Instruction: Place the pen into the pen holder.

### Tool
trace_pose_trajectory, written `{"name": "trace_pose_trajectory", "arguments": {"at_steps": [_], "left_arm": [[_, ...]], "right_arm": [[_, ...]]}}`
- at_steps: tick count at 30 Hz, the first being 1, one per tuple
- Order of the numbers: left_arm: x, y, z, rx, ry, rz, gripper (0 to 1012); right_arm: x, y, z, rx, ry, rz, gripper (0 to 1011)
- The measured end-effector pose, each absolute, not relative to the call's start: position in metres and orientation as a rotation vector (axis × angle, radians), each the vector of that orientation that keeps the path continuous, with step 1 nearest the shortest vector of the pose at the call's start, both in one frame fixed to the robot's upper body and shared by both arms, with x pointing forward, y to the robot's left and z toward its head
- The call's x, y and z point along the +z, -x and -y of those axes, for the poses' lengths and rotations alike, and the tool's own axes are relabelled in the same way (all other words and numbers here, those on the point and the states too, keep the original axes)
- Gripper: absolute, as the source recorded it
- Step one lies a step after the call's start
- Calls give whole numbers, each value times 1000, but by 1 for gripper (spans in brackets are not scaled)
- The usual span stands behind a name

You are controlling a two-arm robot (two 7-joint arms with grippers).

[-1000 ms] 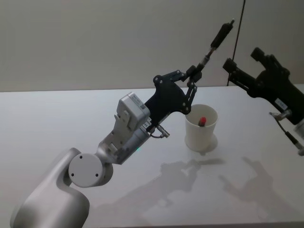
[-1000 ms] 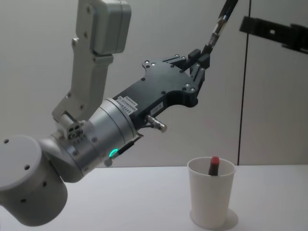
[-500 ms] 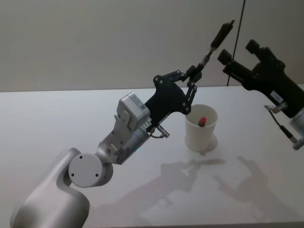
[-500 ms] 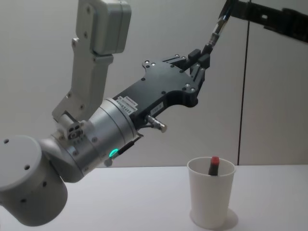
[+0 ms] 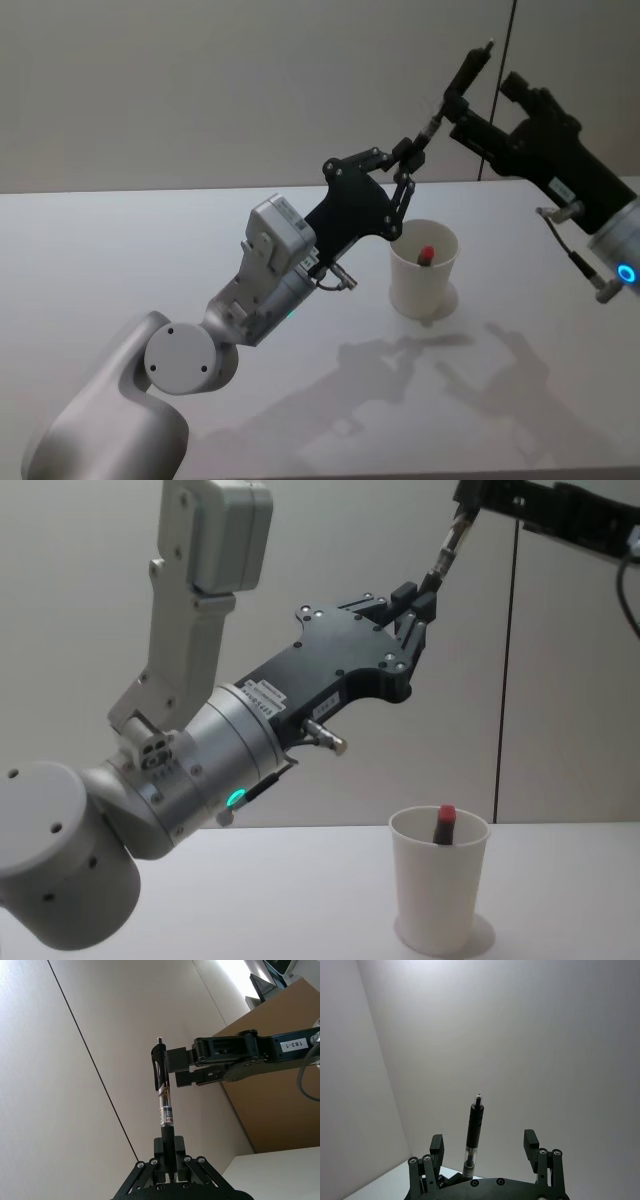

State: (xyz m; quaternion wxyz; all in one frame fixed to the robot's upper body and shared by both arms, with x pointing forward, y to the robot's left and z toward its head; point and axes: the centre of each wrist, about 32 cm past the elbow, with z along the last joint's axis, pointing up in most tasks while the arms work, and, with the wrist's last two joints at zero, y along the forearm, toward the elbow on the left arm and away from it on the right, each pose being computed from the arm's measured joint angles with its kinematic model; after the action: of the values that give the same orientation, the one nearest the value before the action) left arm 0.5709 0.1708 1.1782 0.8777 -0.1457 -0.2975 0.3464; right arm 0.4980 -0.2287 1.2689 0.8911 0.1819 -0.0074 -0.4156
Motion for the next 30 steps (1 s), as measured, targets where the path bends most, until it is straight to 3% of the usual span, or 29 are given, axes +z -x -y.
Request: {"name": "trace_pose_trajectory", "arguments": {"at_steps": [11, 30], "left_arm": [[1178, -571, -171, 722, 304, 621, 124], [1178, -571, -171, 722, 304, 621, 124]], "right_arm": [[1274, -505, 217, -869, -379, 6, 945], [1279, -514, 207, -865, -382, -1, 360]]}}
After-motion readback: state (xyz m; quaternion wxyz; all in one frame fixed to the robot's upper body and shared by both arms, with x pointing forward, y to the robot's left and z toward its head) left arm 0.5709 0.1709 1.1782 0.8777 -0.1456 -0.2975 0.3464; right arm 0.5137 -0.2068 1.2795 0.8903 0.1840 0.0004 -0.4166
